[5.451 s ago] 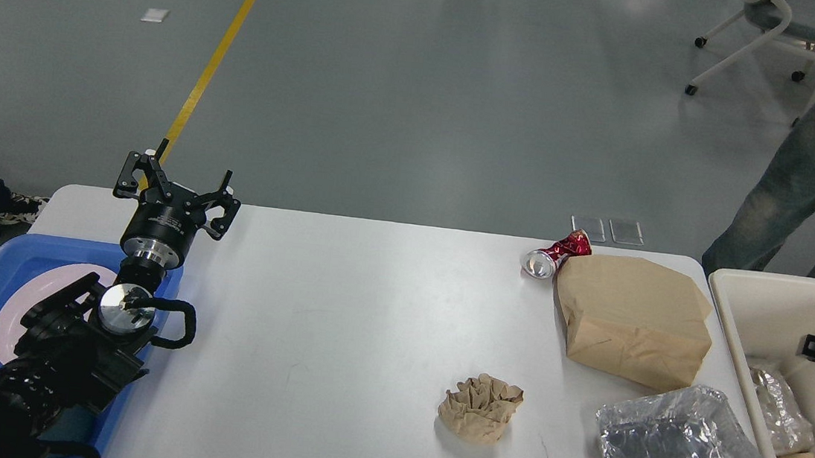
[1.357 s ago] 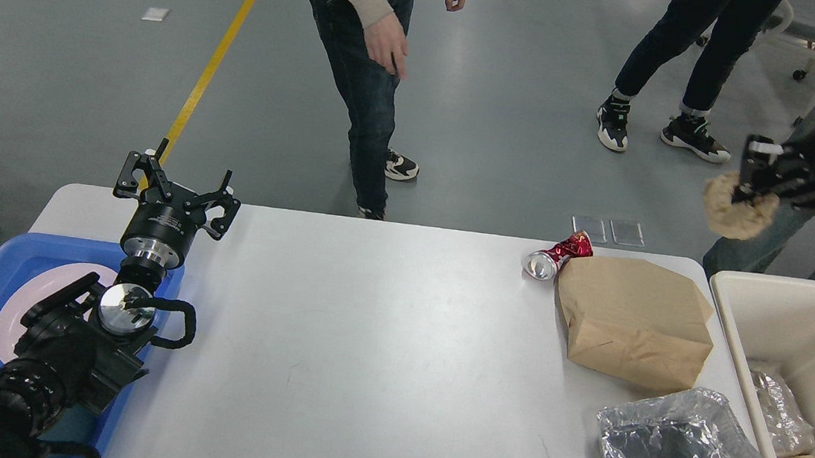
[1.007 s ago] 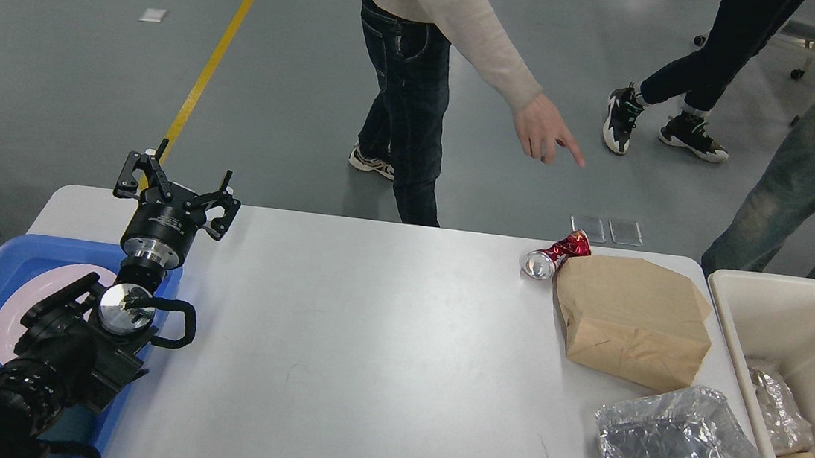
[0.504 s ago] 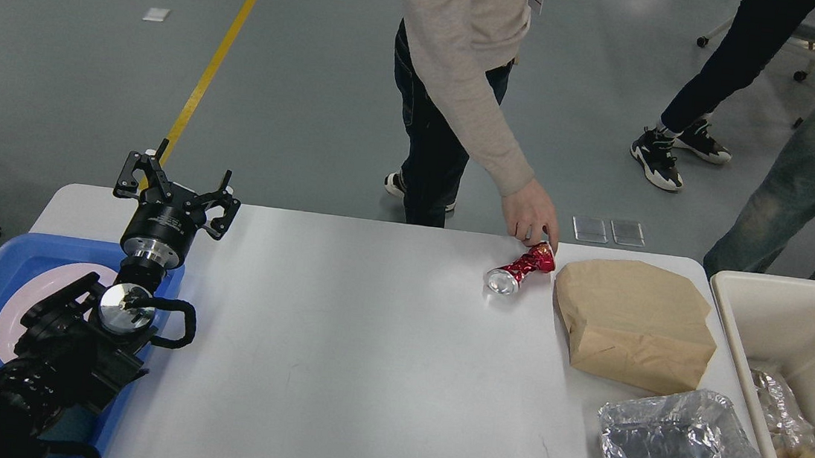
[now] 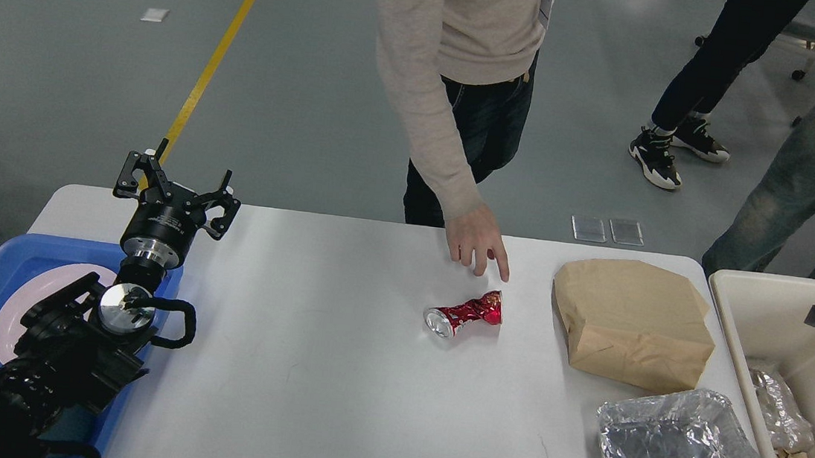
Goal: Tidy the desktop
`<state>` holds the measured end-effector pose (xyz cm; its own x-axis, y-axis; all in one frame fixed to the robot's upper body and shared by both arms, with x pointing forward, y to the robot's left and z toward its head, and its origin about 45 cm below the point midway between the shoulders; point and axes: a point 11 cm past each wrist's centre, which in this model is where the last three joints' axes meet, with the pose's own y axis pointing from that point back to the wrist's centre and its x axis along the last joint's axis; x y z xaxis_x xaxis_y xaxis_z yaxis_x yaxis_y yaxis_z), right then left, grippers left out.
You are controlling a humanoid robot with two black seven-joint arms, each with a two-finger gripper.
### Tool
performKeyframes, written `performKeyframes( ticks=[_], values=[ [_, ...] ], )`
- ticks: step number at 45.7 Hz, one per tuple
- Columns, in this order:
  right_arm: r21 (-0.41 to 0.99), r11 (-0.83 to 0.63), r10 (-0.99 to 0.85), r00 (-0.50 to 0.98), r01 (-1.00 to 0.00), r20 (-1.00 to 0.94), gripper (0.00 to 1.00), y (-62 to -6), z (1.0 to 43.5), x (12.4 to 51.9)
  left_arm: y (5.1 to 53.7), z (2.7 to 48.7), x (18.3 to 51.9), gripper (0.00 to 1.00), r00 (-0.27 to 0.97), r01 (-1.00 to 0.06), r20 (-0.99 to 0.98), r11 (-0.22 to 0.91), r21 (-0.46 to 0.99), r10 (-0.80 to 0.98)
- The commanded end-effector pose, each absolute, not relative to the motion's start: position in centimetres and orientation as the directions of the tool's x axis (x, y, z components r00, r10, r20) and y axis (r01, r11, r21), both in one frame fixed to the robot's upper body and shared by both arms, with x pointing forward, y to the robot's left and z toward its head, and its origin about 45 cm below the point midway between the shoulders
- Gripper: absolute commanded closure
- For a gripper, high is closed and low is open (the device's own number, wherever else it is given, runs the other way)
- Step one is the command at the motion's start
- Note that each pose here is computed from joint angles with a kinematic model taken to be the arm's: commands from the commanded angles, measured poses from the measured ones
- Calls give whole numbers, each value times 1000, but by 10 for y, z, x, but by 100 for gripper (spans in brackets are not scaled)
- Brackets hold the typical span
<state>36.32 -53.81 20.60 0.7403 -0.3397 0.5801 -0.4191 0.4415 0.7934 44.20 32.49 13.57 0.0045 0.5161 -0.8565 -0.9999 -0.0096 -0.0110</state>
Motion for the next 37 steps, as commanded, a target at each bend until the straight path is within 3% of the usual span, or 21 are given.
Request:
performKeyframes(
  ticks=[1, 11, 22, 27, 37],
  values=[
    [843, 335, -334, 784, -420, 523, 0, -493, 256, 387, 325, 136, 442, 3, 5, -1000, -856, -8, -11, 517],
    [929, 117, -244, 896, -352, 371, 0, -394, 324, 408, 325, 136, 442, 3, 5, -1000, -857, -9, -11, 516],
    [968, 77, -80, 966, -240, 246, 0, -326, 361, 406, 325, 135, 442, 4, 4, -1000, -856, -10, -10, 517],
    [964, 107, -60, 966, -244, 251, 0, -326, 353, 409, 325, 136, 442, 3, 5, -1000, -856, -8, -11, 517],
    [952, 177, -139, 951, -250, 275, 0, -372, 263, 404, 325, 136, 442, 3, 5, -1000, -857, -9, -11, 516]
  ],
)
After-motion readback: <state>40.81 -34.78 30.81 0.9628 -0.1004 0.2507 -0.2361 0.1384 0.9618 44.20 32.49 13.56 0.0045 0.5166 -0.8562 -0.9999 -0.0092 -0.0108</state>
